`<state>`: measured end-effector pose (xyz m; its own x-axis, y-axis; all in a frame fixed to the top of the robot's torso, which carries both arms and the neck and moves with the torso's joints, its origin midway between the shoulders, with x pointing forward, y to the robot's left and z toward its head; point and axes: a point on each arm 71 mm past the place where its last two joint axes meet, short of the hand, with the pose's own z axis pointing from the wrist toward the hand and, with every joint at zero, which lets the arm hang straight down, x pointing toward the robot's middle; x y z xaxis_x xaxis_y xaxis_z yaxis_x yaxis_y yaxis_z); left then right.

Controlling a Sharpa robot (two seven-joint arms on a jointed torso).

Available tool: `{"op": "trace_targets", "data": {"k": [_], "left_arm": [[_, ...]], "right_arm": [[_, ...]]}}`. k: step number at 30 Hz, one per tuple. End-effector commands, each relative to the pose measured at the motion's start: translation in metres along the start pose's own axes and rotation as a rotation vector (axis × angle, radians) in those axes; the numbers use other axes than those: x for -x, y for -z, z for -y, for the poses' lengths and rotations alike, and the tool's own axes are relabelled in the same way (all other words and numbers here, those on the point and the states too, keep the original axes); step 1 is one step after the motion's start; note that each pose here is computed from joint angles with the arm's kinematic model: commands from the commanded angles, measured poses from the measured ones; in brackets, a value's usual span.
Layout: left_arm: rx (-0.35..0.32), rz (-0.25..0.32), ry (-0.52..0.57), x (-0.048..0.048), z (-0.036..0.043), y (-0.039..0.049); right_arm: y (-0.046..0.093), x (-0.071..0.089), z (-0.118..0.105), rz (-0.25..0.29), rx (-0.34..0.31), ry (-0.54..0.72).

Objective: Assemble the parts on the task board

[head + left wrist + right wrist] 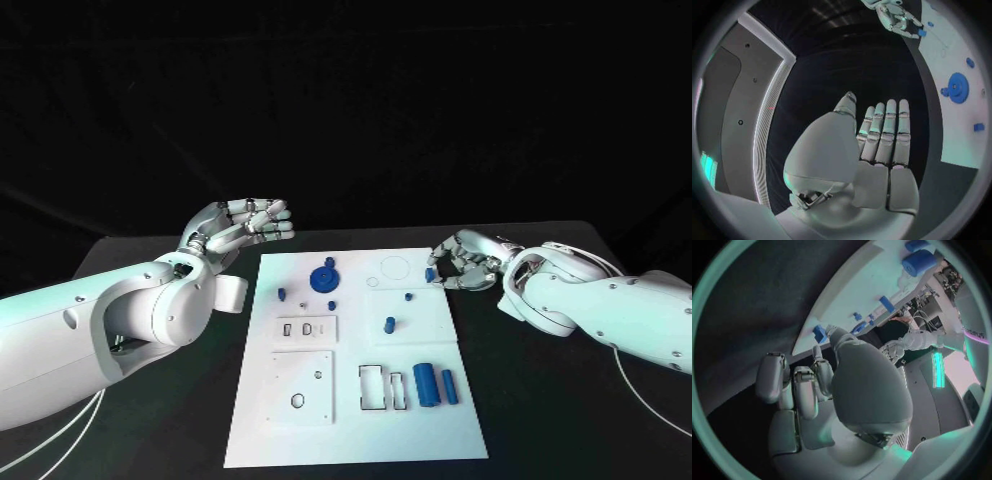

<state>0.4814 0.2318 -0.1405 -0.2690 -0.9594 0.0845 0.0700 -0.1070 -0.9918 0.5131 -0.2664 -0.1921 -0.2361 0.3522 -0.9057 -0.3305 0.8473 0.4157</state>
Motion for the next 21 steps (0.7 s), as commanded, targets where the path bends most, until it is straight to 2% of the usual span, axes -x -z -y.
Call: {"op": "trace_targets", "data": {"k": [1, 21], "left_arm": [[-0.008, -0.018, 0.011, -0.0023, 0.0011, 0.0], [-0.008, -0.016, 0.01, -0.002, 0.0013, 0.0003]], "right_arm": [[-0.0016, -0.0028, -0.0009, -0.005, 0.004, 0.005], [-0.0081, -0.0066, -0.0026, -0.006, -0.009, 0.007]]}}
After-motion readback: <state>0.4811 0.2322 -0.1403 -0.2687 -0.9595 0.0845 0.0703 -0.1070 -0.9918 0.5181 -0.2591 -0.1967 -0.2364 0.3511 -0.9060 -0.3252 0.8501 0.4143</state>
